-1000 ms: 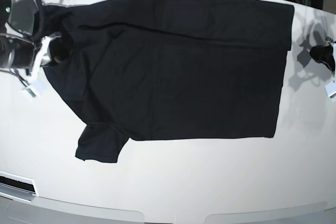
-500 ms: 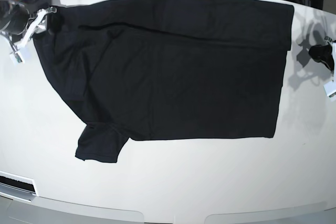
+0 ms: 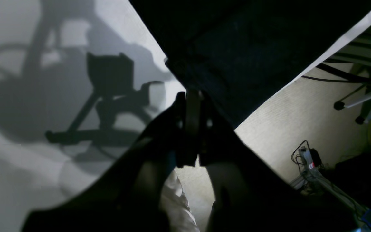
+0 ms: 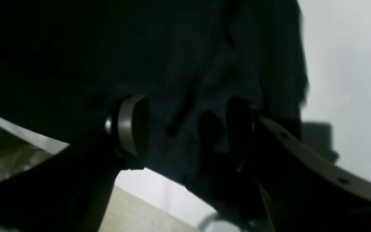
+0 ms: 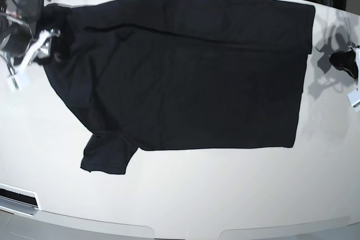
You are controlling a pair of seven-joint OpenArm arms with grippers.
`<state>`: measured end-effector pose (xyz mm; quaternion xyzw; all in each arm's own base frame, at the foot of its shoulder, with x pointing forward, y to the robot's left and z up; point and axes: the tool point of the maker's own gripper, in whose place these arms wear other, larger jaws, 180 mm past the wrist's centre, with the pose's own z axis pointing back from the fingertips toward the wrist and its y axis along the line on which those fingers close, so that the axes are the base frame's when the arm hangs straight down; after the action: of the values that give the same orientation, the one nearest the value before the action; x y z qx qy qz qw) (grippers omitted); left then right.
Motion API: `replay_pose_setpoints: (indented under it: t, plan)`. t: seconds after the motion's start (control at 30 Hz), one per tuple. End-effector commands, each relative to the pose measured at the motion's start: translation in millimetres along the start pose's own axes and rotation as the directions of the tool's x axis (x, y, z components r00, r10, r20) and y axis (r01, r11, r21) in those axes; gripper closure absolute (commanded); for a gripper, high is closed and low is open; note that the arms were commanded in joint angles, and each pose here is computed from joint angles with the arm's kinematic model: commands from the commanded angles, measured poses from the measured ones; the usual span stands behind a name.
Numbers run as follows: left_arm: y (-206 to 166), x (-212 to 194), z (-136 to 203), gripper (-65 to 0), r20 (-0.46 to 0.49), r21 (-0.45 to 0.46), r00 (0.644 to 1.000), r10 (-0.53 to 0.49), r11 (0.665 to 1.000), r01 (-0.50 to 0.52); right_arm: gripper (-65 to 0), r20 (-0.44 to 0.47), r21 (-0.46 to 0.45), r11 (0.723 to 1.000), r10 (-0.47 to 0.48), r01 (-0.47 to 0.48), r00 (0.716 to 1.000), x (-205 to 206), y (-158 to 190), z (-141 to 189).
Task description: Layout the t-shirt on the table in an organized manner, then fold the t-shirt properly
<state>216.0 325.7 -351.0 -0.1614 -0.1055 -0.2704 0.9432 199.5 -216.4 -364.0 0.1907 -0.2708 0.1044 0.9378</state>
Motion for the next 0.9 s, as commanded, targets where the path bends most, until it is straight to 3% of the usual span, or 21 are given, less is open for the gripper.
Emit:
replay_pose_setpoints:
  t: [0.0, 0.17, 0.37, 0.53, 0.67, 0.87]
  plan:
    - [6.9, 8.3, 13.5, 0.0, 0.018, 0.026, 1.0, -0.019, 0.999, 0.018, -39.0, 0.039, -0.004, 1.0, 0.03, -0.03, 0.999, 14.3, 0.9, 7.2]
    - [3.7, 9.9, 9.0, 0.0, 0.027, 0.015, 0.999, -0.016, 1.0, 0.016, -39.0, 0.053, -0.048, 0.996, 0.08, -0.078, 0.995, 24.5, 13.1, 19.6]
    - [-7.0, 13.4, -6.4, 0.0, 0.05, -0.022, 0.999, -0.008, 1.0, 0.009, -38.9, -0.013, -0.173, 0.976, 0.136, -0.136, 0.991, -4.0, 28.7, 32.6]
    - [-8.8, 14.2, -9.6, 0.0, 0.054, -0.027, 0.999, -0.008, 1.0, 0.009, -38.9, -0.042, -0.375, 0.926, 0.023, -0.037, 0.999, -33.1, 1.8, 41.1]
    - [-8.5, 13.4, -9.4, 0.0, 0.051, -0.026, 0.999, -0.008, 1.0, 0.009, -38.9, -0.053, -0.4, 0.917, -0.006, -0.016, 0.999, -43.4, -5.6, 40.8]
    - [-12.1, 17.3, -11.5, 0.0, 0.072, -0.043, 0.997, -0.001, 0.999, 0.004, -38.9, -0.077, -0.399, 0.912, -0.139, 0.098, 0.987, -75.5, -25.9, 23.1]
